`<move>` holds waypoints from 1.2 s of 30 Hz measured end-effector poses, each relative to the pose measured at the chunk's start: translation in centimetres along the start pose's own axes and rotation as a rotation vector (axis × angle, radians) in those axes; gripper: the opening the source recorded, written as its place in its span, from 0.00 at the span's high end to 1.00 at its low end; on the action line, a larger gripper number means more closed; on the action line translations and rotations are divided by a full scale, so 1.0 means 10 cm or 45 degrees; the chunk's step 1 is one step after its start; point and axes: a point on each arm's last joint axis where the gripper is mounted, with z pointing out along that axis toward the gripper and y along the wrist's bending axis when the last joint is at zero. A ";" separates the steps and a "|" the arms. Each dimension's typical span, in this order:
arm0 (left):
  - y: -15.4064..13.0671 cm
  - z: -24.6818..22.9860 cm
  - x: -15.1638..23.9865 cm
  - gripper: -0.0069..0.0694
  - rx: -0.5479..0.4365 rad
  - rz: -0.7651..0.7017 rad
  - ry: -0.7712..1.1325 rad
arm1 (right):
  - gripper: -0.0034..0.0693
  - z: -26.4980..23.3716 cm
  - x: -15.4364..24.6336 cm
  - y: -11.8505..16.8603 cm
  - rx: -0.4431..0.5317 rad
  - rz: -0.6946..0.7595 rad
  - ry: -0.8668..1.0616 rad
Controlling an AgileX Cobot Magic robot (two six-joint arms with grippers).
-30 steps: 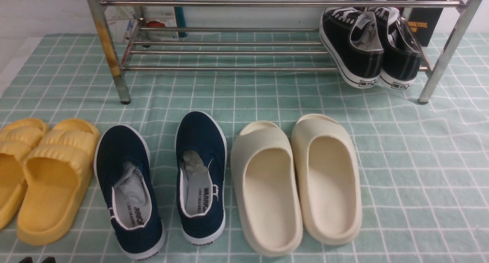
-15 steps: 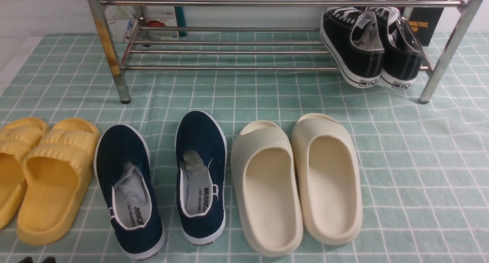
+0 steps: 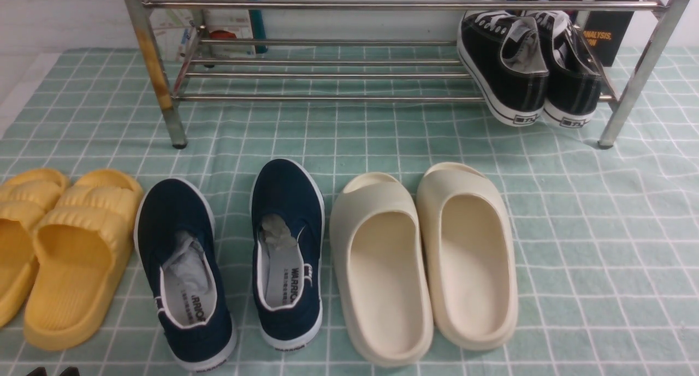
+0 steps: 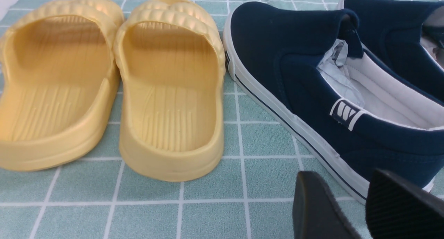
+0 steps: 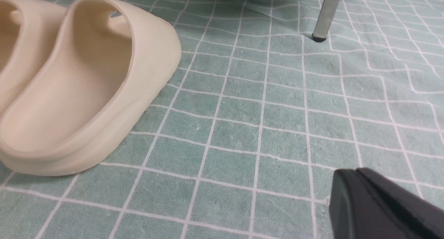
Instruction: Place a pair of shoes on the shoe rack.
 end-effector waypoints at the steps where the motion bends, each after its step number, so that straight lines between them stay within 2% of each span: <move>1: 0.00 0.00 0.00 0.60 0.000 0.000 0.000 | 0.92 0.00 0.00 0.00 0.000 0.000 0.000; 36: 0.00 0.00 0.00 0.60 0.000 0.000 0.000 | 0.89 0.00 0.00 0.00 0.000 0.000 0.001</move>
